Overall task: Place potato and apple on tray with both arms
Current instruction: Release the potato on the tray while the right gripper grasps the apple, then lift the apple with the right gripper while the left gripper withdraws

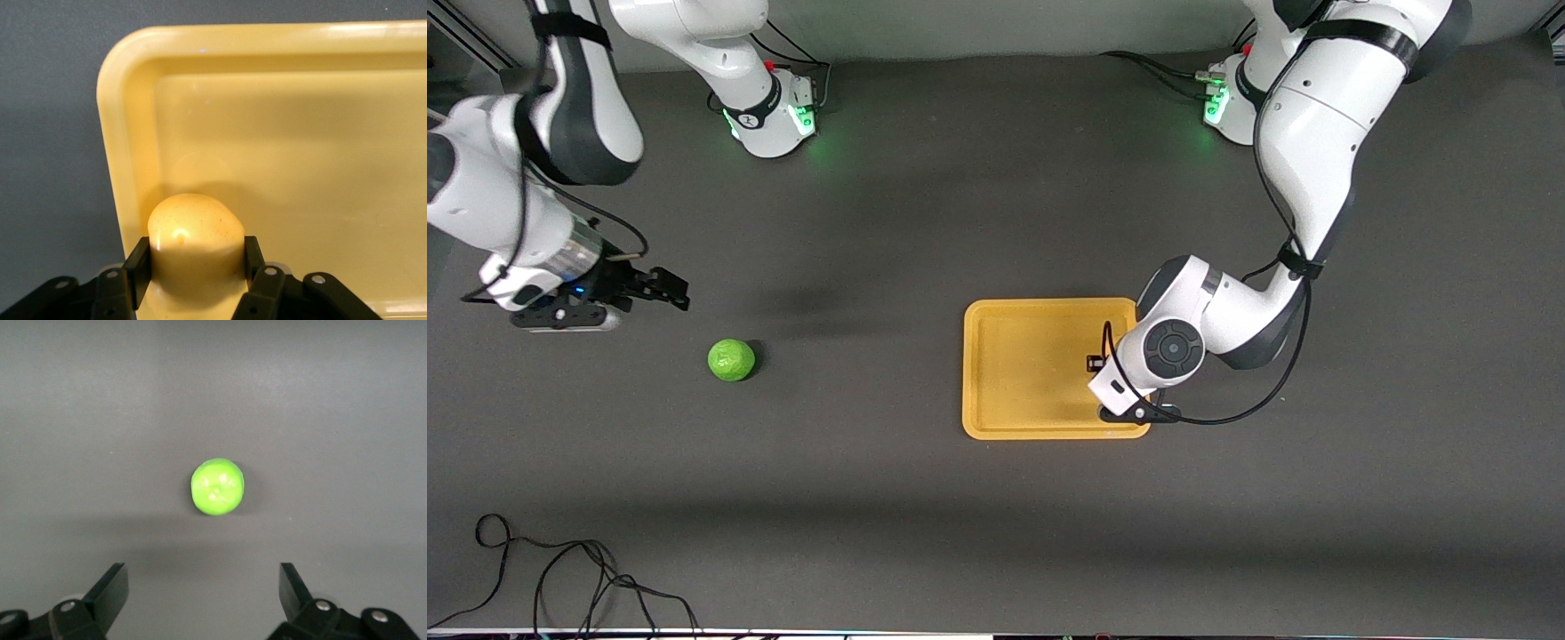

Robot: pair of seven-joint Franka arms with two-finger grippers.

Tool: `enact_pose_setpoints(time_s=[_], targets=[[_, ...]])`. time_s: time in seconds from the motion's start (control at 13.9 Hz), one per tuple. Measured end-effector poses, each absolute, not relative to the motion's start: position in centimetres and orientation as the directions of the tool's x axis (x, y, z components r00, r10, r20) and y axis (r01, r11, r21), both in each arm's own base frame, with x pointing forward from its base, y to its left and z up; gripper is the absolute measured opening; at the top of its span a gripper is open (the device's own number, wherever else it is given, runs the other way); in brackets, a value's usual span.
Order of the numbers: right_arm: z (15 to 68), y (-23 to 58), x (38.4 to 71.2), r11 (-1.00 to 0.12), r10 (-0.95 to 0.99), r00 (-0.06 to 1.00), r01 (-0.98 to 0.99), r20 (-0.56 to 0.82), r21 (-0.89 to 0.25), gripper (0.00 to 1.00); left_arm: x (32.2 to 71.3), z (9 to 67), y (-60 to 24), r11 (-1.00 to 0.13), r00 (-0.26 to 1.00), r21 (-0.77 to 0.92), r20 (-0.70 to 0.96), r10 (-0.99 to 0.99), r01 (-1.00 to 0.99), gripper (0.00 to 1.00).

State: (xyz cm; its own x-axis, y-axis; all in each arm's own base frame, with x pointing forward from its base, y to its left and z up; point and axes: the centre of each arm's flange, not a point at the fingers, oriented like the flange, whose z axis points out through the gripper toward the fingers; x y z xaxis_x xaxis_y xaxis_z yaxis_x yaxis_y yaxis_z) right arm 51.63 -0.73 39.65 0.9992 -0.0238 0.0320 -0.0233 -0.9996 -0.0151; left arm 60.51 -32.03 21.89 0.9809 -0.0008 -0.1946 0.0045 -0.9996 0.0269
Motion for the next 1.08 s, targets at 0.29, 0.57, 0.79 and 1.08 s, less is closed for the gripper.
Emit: enact_pose_setpoints(time_s=[0.29,0.57,0.79,1.08], targets=[[33.1,-0.8,51.9,-1.0,-0.024,0.996,-0.023,0.084,-0.008,1.0,60.7,22.0,-31.8,-0.999,0.982,0.025,-0.19,0.016,0.021,0.95],[26.0,-1.0,52.1,-1.0,-0.023,0.989,-0.024,0.147,0.003,1.0,62.7,24.3,-29.7,-0.998,0.986,0.028,-0.158,0.058,0.063,1.0],[21.6,-1.1,52.2,-1.0,-0.021,0.987,-0.023,0.158,0.01,1.0,65.1,31.4,-24.1,-0.994,0.985,0.0,-0.135,0.111,0.112,1.0],[20.0,-1.1,52.4,-1.0,-0.02,0.989,-0.022,0.146,0.013,1.0,65.6,42.7,-14.4,-0.987,0.984,-0.035,-0.085,0.156,0.154,1.0]])
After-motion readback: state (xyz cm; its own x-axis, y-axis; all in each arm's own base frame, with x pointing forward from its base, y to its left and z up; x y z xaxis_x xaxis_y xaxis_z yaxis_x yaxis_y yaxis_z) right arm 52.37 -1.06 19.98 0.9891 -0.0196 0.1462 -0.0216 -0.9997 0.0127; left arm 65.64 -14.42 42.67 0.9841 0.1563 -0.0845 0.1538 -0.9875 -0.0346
